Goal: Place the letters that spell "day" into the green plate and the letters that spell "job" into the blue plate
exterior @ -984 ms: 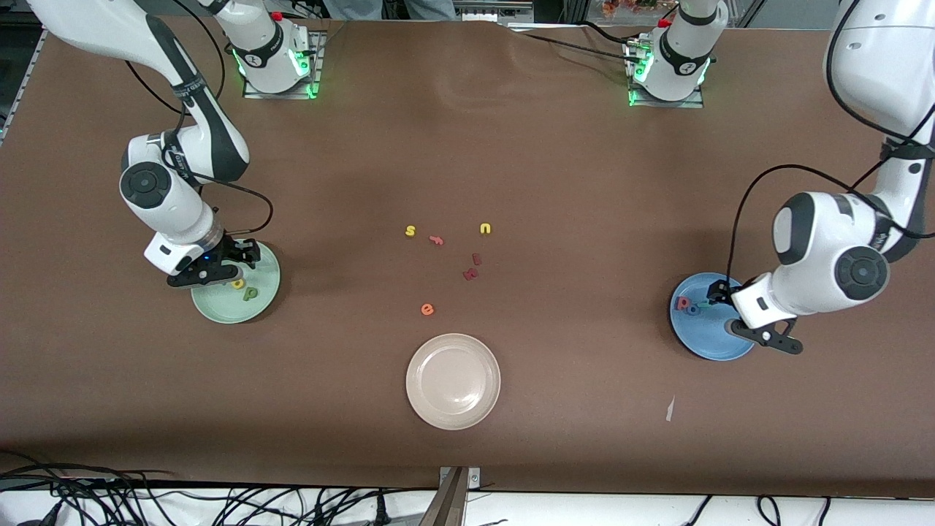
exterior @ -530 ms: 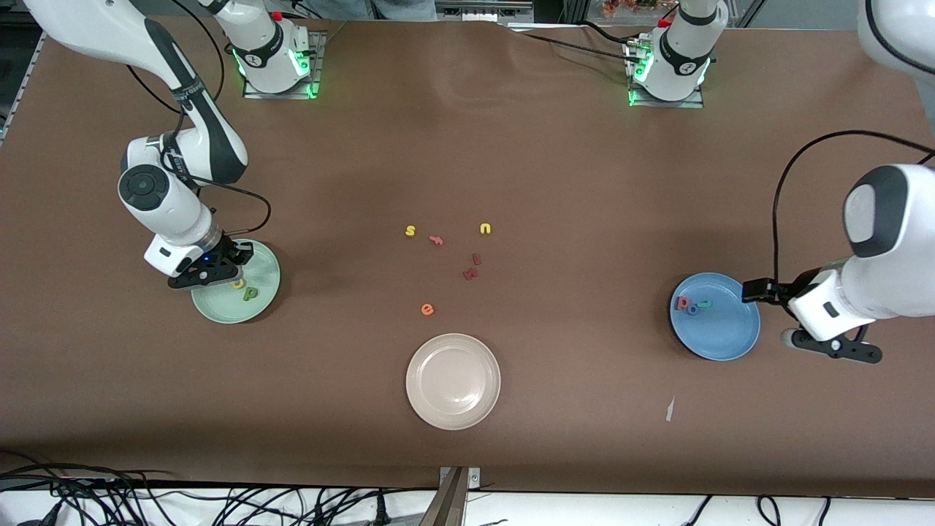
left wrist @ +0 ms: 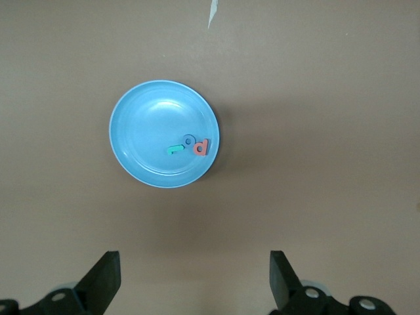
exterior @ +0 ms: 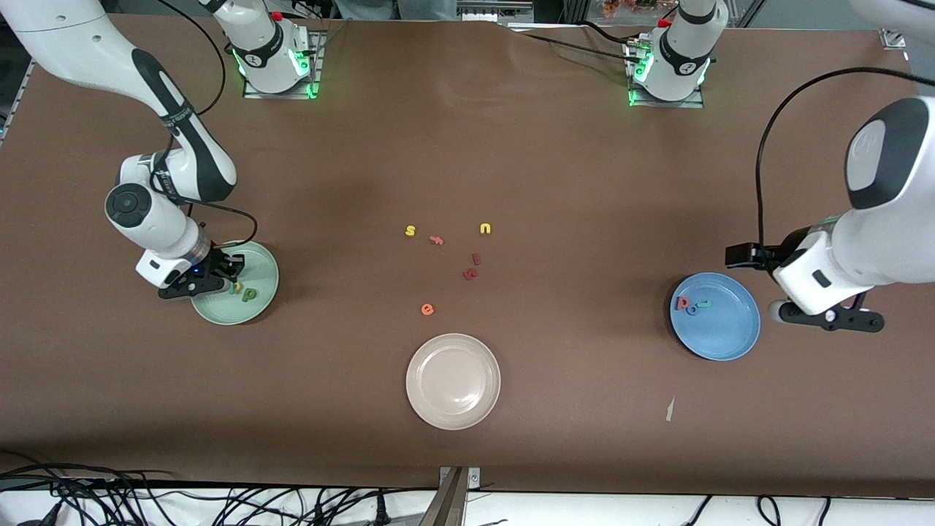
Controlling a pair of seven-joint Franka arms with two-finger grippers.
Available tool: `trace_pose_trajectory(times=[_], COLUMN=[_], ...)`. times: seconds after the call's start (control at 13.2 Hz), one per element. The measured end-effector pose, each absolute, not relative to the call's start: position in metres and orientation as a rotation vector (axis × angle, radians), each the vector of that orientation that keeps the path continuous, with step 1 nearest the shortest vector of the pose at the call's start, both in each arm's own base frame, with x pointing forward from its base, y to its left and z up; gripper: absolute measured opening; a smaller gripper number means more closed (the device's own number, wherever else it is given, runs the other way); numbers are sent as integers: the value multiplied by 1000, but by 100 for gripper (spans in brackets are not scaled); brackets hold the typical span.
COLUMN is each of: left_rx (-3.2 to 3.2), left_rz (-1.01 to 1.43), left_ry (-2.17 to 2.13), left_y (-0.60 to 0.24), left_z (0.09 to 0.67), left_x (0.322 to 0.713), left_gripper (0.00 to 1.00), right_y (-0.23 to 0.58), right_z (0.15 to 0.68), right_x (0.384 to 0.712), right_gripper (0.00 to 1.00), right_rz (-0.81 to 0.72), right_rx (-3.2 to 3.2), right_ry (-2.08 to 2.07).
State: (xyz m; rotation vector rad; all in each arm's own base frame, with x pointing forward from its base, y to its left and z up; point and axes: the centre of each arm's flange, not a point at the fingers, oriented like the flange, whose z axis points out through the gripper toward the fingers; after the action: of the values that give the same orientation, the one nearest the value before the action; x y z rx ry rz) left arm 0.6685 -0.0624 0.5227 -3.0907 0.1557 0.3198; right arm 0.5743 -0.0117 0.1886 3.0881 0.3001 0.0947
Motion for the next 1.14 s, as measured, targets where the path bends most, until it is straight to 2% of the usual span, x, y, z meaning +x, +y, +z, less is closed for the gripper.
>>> trace_pose_trajectory(times=[0.38, 0.45, 0.76, 0.98, 1.06, 1.14], left_rx=[-3057, -3066, -3080, -3084, -3083, -3082], left_rz=[304, 309, 323, 315, 306, 299], left_ry=[131, 114, 112, 107, 119, 134], left_y=[-63, -59, -45, -38, -38, -37], left_z=[570, 570, 565, 569, 572, 575], left_x=[615, 607, 593, 592, 591, 589], left_gripper=[100, 100, 100, 100, 100, 100], right_y=[0, 5, 10, 10, 12, 12], right_z=[191, 192, 211, 222, 221, 220], right_x=[574, 574, 578, 578, 578, 577], right_gripper=[9, 15, 58, 94, 100, 100], right_rz=[52, 21, 18, 12, 6, 0], right_rx=[3127, 3138, 3142, 3132, 3135, 3140], right_ry=[273, 263, 251, 257, 259, 255])
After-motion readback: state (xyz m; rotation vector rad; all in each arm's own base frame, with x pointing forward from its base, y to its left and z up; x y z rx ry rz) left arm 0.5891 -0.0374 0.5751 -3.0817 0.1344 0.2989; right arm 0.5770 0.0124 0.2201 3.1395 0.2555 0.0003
